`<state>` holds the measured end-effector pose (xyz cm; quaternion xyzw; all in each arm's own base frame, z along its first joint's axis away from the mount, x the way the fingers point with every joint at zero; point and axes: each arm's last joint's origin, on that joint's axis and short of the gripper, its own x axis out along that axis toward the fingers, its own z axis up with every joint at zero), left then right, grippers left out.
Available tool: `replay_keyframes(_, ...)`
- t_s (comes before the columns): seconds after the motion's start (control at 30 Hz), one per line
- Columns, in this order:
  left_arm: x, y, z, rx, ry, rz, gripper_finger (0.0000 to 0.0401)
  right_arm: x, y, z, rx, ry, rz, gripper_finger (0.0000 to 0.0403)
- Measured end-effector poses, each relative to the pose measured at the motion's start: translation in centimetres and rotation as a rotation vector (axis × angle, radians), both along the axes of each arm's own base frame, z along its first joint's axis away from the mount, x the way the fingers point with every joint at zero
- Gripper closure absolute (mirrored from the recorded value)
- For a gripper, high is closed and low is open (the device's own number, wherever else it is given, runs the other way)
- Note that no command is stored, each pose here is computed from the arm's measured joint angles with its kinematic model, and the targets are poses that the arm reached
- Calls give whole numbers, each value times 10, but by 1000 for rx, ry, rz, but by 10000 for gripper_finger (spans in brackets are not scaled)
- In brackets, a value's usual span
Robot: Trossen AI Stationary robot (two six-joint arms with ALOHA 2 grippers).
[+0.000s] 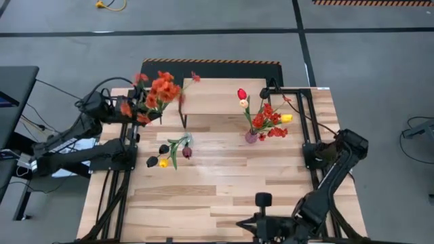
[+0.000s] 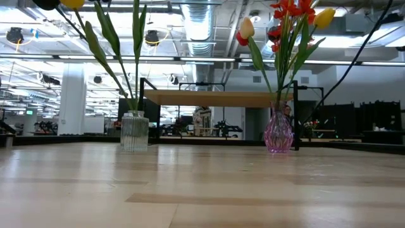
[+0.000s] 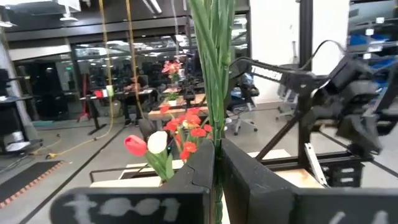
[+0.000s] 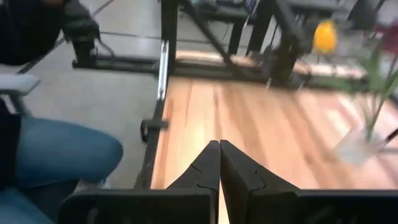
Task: Pick and place flowers into a vace then onto a shelf
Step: Put the red flower into the transparent vase
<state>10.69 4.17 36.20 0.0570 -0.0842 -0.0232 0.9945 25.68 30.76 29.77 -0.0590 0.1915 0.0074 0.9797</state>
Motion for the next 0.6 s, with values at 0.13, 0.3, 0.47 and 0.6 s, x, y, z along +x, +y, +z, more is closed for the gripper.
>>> replay_keyframes(0.13, -1, 2, 0, 7, 3, 2, 401, -9, -6, -36, 62, -44, -178, 401)
replay_keyframes(0.3, 2, 5, -2, 10, 24, -21, 401, -9, -35, -79, 131, -142, -449, 402)
replay_keyframes(0.47, 8, 9, -5, 1, 48, -20, 401, -8, -56, -104, 120, -139, -521, 402)
replay_keyframes(0.6, 15, 13, -8, 24, 72, -44, 401, -3, -63, -109, 118, -111, -528, 402)
